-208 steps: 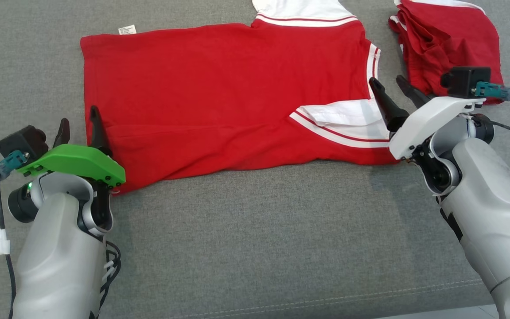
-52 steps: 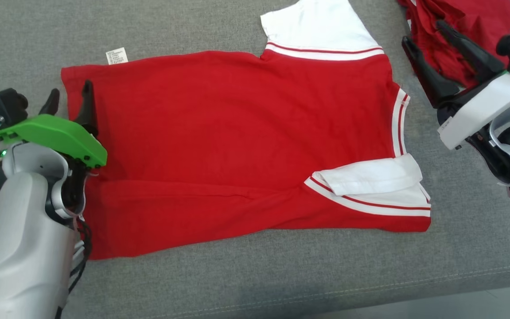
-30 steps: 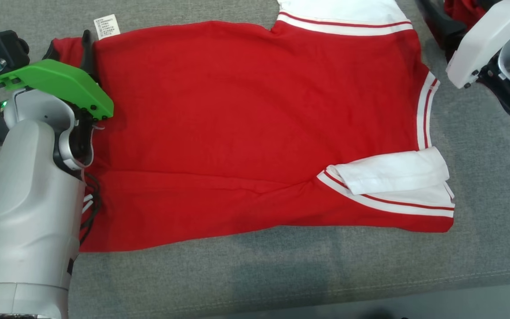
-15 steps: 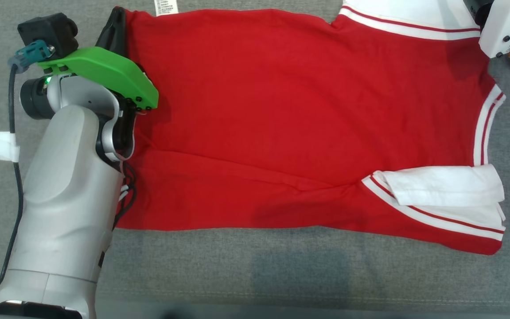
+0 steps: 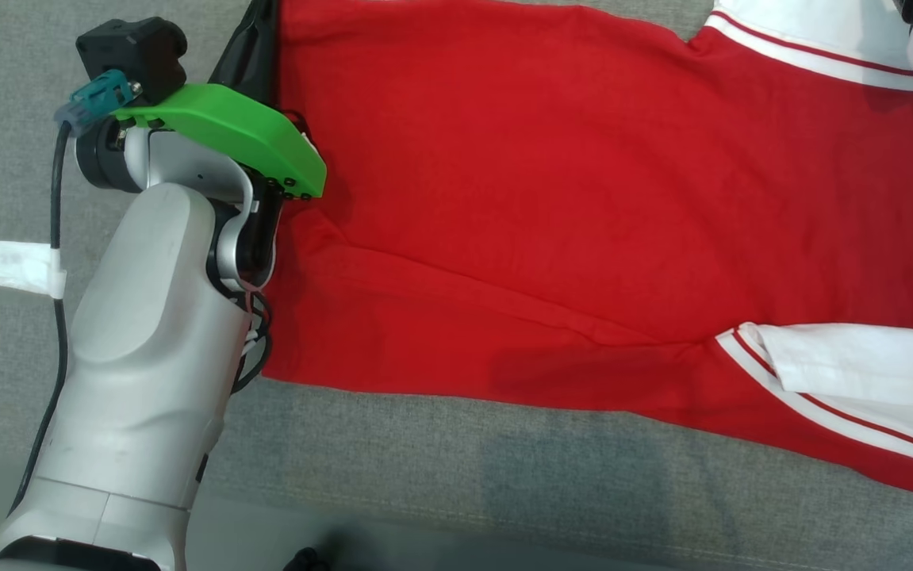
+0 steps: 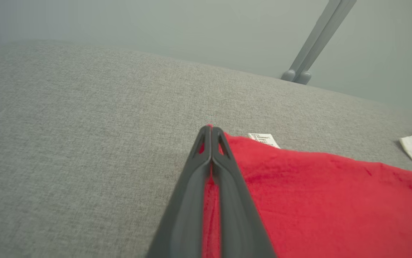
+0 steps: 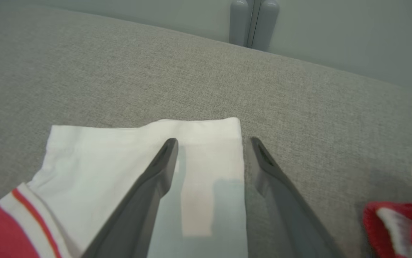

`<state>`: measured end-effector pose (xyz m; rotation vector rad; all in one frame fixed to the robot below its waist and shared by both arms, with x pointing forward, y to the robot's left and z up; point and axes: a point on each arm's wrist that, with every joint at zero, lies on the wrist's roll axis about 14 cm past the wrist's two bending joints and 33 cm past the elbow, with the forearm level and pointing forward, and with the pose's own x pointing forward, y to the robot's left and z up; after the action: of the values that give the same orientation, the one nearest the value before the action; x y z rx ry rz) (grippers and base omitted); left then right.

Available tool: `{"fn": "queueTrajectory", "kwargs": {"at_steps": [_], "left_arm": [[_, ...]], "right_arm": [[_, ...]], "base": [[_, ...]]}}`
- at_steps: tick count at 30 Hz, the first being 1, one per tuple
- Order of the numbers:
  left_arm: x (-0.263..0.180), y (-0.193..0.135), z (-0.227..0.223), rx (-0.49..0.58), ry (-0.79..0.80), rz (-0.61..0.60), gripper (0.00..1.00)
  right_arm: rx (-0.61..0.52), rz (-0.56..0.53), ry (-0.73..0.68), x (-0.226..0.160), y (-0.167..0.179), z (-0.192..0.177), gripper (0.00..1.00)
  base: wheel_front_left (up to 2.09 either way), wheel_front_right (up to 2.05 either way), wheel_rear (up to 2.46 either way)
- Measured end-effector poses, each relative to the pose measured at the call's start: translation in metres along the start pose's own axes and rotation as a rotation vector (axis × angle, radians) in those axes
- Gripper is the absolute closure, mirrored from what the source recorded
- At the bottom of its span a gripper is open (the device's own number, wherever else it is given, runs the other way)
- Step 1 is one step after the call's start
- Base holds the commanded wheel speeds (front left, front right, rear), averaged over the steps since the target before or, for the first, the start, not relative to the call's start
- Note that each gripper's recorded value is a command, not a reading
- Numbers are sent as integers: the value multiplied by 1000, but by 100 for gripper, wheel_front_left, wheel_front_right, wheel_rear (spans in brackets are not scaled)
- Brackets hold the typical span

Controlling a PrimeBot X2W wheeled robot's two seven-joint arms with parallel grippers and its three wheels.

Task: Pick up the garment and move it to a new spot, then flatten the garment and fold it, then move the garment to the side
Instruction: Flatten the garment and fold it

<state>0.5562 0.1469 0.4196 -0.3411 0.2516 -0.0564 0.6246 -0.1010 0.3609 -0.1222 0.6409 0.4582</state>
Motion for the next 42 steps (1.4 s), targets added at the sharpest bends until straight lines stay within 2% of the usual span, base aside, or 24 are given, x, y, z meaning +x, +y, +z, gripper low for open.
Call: {"fn": "queueTrajectory", "kwargs": {"at_steps": [11, 12, 13, 14, 15, 16, 24, 32, 42], "left_arm": [[-5, 10, -3, 7, -3, 11, 100], [-5, 10, -3, 5, -5, 11, 100], [-5, 10, -4, 4, -4, 12, 100], [-5, 10, -4, 3, -7, 11, 100], [-6, 10, -3, -1, -10, 11, 100], [-6, 10, -3, -2, -12, 12, 100], [-4, 8, 5, -36, -53, 23, 100], [-11, 10, 2, -88, -57, 46, 100], [-34, 17, 6, -114, -82, 61, 100]], "right_arm": [[19, -13, 30, 24, 4, -3, 0], [18, -11, 30, 25, 5, -3, 32], [16, -9, 32, 26, 6, -3, 53], [12, -7, 35, 27, 7, -3, 62], [7, -5, 37, 27, 8, -3, 75], [-4, -4, 34, 27, 9, -2, 100], [-44, 13, -61, 18, 20, 18, 100], [-37, 20, -304, -17, 16, 63, 100], [71, 55, -466, -71, 39, 33, 100]], "base": [[0, 0, 0], [0, 0, 0], [0, 0, 0], [0, 0, 0], [0, 0, 0], [0, 0, 0], [0, 0, 0], [0, 0, 0], [0, 0, 0]]}}
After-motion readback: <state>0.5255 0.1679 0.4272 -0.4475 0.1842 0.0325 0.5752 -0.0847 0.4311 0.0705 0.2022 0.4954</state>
